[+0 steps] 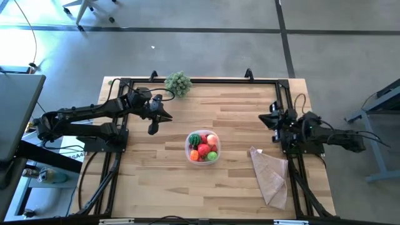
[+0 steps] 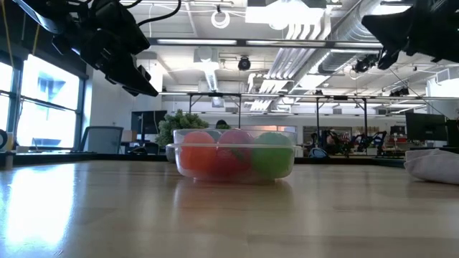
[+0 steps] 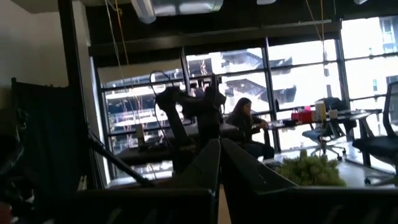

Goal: Pick and placing Produce into tupperware
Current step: Return to Home Position

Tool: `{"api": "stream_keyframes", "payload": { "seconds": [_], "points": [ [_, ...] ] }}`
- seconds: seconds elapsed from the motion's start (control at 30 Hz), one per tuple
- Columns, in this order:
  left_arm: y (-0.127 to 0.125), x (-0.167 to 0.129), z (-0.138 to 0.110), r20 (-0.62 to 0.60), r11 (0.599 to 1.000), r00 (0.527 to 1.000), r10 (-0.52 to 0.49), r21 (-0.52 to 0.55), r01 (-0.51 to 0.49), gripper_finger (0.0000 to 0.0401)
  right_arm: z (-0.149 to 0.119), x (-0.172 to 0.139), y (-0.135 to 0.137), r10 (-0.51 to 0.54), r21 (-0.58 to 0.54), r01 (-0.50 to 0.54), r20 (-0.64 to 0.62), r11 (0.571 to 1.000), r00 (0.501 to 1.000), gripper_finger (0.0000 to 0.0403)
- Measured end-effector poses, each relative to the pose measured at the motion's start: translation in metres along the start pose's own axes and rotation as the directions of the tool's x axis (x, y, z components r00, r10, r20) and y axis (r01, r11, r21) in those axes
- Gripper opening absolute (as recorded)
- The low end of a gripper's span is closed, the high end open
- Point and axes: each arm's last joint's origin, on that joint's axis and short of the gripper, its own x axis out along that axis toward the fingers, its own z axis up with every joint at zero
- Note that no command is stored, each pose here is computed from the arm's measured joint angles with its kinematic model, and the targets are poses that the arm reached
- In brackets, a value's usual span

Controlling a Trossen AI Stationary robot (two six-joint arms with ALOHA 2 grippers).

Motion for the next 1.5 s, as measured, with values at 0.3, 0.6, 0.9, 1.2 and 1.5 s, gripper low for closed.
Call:
{"api": "stream_keyframes", "payload": {
  "seconds": [0.3, 0.6, 0.9, 1.2, 1.5],
  "points": [
    [0.002, 0.000, 0.006, 0.061, 0.999, 0.998, 0.015, 0.028, -0.017, 0.0051, -0.023, -0.003, -0.004, -0.064, 0.001, 0.066, -0.237, 0.998, 0.969, 0.0004],
    [0.002, -0.001, 0.010, 0.097, 1.000, 0.995, 0.014, 0.007, -0.014, 0.0051, -0.032, -0.006, -0.009, -0.225, 0.020, 0.243, -0.313, 0.970, 0.923, 0.0004],
    [0.003, -0.001, 0.010, 0.090, 0.999, 0.995, 0.047, -0.023, -0.045, 0.0051, -0.032, -0.006, -0.010, -0.225, 0.009, 0.240, -0.314, 0.971, 0.922, 0.0004],
    [0.004, -0.001, 0.014, 0.130, 0.978, 0.990, 0.055, -0.207, -0.027, 0.0051, -0.032, -0.006, -0.009, -0.225, 0.008, 0.240, -0.315, 0.971, 0.922, 0.0004],
    [0.003, -0.001, 0.013, 0.124, 0.883, 0.991, 0.044, -0.468, 0.019, 0.0051, -0.032, -0.006, -0.010, -0.225, 0.008, 0.240, -0.316, 0.971, 0.922, 0.0004]
  ]
}}
